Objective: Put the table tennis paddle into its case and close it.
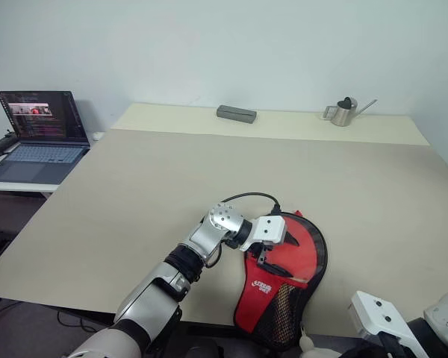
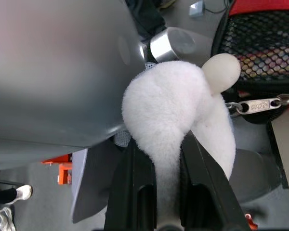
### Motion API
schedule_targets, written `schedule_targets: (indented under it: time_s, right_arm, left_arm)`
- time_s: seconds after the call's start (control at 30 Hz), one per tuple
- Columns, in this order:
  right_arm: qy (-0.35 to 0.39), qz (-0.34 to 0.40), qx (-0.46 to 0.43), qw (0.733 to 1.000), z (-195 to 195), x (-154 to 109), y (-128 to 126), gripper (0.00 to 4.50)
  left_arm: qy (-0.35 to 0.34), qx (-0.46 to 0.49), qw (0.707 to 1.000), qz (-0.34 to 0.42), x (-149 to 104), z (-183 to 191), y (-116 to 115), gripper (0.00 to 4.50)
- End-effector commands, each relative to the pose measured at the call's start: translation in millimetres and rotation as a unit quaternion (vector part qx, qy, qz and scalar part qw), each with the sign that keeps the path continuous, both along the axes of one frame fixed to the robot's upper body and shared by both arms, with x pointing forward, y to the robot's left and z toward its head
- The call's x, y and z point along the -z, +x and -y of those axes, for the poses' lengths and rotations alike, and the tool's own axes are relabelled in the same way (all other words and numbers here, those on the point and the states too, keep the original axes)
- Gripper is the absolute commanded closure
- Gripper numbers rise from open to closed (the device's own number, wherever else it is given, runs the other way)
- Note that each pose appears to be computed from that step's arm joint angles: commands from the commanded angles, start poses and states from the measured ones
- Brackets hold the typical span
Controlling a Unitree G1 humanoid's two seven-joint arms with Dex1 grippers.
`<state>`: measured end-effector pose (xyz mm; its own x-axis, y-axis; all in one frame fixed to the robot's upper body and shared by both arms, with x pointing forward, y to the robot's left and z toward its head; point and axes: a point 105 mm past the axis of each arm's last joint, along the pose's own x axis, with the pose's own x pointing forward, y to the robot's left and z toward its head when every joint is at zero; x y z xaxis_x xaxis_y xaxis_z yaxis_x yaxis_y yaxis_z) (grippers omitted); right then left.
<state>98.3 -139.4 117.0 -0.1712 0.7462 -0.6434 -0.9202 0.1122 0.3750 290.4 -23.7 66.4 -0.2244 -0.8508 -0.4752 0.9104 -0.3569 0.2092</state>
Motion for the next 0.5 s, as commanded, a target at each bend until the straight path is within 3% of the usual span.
schedule_targets:
  time_s: [0.03,0.5]
  right_arm:
    - [0.041,-0.048,-0.048,0.997,-15.5,-6.9,-24.6,4.35]
    - [0.076,-0.084,-0.066,0.991,-26.2,-0.1,-46.0,4.35]
  left_arm:
    - [0.11,0.008,0.993,-0.047,54.5,-20.9,-18.1,0.54]
    - [0.106,0.002,0.993,-0.042,53.6,-16.1,-15.6,0.54]
